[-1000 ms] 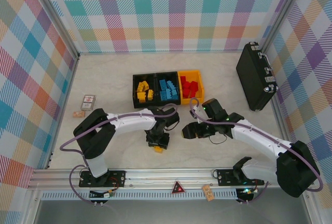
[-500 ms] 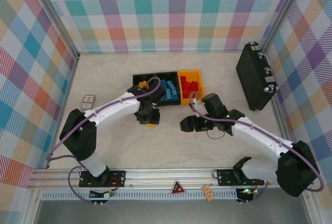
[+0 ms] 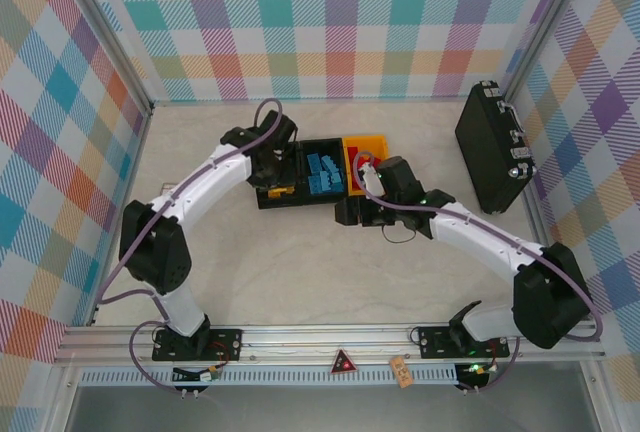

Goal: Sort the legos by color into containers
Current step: Place the lego in the container.

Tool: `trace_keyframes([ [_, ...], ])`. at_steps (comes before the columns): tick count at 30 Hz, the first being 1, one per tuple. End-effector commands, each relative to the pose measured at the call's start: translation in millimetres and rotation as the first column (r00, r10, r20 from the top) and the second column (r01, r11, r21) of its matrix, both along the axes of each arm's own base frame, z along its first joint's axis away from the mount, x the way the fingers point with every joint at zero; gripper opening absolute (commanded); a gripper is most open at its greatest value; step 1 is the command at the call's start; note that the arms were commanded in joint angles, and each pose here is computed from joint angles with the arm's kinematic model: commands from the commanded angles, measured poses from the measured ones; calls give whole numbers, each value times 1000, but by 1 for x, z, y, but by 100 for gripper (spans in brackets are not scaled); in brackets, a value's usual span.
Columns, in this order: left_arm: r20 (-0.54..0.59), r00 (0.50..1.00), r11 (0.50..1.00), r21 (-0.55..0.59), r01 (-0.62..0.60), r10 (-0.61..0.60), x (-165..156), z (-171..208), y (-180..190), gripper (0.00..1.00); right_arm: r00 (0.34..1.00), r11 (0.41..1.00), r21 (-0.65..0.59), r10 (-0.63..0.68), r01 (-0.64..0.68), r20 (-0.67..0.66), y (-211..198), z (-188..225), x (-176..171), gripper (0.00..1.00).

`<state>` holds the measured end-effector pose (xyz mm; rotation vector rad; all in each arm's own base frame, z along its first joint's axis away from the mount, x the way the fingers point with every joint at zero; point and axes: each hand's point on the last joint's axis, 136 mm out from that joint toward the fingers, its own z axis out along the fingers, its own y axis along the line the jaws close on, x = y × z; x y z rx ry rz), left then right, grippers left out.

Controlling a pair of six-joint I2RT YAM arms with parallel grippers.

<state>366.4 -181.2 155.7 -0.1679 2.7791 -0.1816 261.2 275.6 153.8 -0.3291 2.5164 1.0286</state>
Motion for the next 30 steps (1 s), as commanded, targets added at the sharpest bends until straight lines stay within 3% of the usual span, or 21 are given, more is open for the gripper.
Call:
trace_keyframes([
  [1, 23, 1000, 999, 31, -9, 9, 27, -3, 9, 26, 999, 999, 21, -32, 32, 29, 5, 10, 13, 59],
  [18, 74, 993, 995, 7, -95, 94, 119, -26, 12, 28, 995, 998, -21, -55, 57, 88, 16, 19, 57, 59],
  [30, 49, 994, 995, -8, -102, 102, 147, -48, 1, 35, 994, 997, -24, -66, 68, 86, 17, 18, 74, 59],
])
